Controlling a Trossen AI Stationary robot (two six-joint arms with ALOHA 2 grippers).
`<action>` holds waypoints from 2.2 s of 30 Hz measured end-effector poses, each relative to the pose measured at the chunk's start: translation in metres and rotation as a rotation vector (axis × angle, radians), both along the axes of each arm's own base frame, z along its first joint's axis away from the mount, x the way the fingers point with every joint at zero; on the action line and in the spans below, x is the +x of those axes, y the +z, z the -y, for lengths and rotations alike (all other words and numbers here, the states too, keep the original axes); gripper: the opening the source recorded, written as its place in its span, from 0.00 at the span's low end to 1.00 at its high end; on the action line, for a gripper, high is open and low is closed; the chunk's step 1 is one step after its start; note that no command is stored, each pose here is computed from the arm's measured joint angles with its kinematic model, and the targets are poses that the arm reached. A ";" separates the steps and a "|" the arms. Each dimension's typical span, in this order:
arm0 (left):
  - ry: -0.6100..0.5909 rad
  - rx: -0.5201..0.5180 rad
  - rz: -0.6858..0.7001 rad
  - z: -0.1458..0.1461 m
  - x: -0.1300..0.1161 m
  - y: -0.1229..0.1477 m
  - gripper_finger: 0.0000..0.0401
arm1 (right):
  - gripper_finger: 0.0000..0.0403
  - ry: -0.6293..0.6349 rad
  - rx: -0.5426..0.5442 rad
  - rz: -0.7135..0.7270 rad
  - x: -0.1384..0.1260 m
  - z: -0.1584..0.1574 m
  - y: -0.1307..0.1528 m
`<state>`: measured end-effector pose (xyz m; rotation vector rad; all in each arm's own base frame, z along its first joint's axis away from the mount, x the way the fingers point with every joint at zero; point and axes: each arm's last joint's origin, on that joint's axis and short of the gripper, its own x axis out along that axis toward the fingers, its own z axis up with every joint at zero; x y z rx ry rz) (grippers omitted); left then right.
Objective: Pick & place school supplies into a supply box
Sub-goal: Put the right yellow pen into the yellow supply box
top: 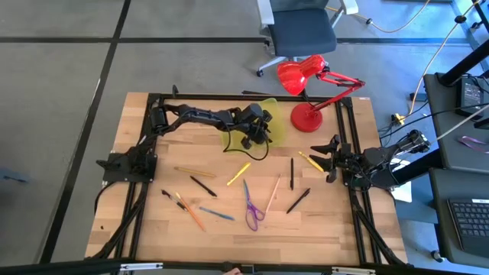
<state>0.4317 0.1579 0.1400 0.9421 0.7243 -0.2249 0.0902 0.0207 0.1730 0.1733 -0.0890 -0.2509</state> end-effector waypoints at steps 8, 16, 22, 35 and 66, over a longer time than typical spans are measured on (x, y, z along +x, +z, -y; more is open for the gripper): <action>0.236 -0.180 0.135 -0.005 -0.007 0.040 0.35 | 0.44 -0.001 0.000 0.000 0.000 0.000 0.000; 0.387 -0.765 0.206 0.007 -0.007 0.058 0.34 | 0.44 -0.156 0.024 -0.013 -0.001 0.004 -0.002; 0.449 -0.806 0.109 0.056 0.003 0.051 0.34 | 0.44 -0.055 0.073 -0.004 0.001 0.000 -0.002; 0.794 -0.591 -0.376 0.115 -0.042 0.041 0.35 | 0.44 -0.126 -0.157 -0.001 0.000 0.002 0.007; 0.984 -0.733 -0.488 0.075 -0.075 0.003 0.35 | 0.44 -0.128 -0.156 -0.006 -0.001 0.003 0.013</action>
